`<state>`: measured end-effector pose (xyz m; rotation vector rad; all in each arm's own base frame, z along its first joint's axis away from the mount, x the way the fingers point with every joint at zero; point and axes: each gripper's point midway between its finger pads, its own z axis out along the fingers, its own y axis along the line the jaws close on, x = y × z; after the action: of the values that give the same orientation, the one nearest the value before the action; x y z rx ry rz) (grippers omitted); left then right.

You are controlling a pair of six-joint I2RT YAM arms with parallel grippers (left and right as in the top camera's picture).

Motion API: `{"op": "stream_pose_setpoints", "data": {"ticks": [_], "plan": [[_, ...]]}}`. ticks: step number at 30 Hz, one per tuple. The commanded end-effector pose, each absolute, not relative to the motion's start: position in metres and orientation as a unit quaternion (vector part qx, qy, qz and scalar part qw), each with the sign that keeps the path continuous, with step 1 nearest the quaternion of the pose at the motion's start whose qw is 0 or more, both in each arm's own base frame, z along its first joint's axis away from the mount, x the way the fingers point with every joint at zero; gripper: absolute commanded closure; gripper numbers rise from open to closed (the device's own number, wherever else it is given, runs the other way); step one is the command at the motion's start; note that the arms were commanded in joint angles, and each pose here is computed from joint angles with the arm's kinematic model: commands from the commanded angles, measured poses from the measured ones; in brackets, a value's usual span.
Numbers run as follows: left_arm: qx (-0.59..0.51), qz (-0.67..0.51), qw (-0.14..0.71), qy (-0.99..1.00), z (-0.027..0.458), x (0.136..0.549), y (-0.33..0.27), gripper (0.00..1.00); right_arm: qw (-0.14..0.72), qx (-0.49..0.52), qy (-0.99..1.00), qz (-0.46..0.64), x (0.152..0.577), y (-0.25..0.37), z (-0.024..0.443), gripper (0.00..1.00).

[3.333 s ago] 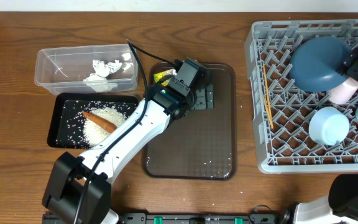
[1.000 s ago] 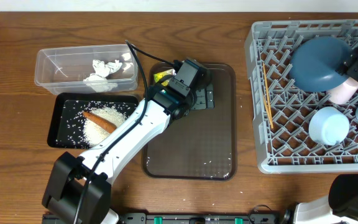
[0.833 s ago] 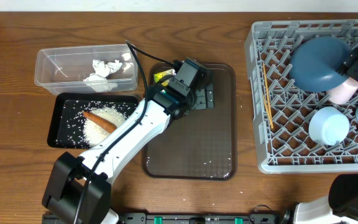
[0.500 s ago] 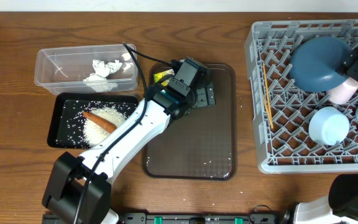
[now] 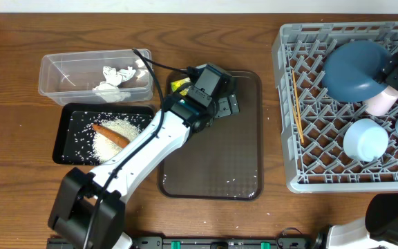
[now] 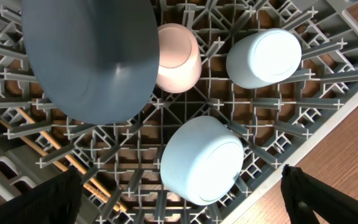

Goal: Sort waste into correct bins and load items into the dishwasher rack

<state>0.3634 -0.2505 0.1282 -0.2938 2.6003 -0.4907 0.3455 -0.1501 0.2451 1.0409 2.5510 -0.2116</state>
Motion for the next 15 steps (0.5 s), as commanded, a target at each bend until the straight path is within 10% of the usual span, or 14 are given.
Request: {"op": "stream_pose_setpoints", "data": {"ticks": [1, 15], "plan": [[-0.141, -0.153, 0.230, 0.951, 0.105, 0.367, -0.244, 0.09, 0.182, 0.375, 0.906, -0.076, 0.345, -0.153, 0.241, 0.01], [-0.199, -0.129, 0.257, 0.937, 0.101, 0.380, -0.232, 0.09, 0.182, 0.375, 0.906, -0.076, 0.345, -0.153, 0.241, 0.01]]}}
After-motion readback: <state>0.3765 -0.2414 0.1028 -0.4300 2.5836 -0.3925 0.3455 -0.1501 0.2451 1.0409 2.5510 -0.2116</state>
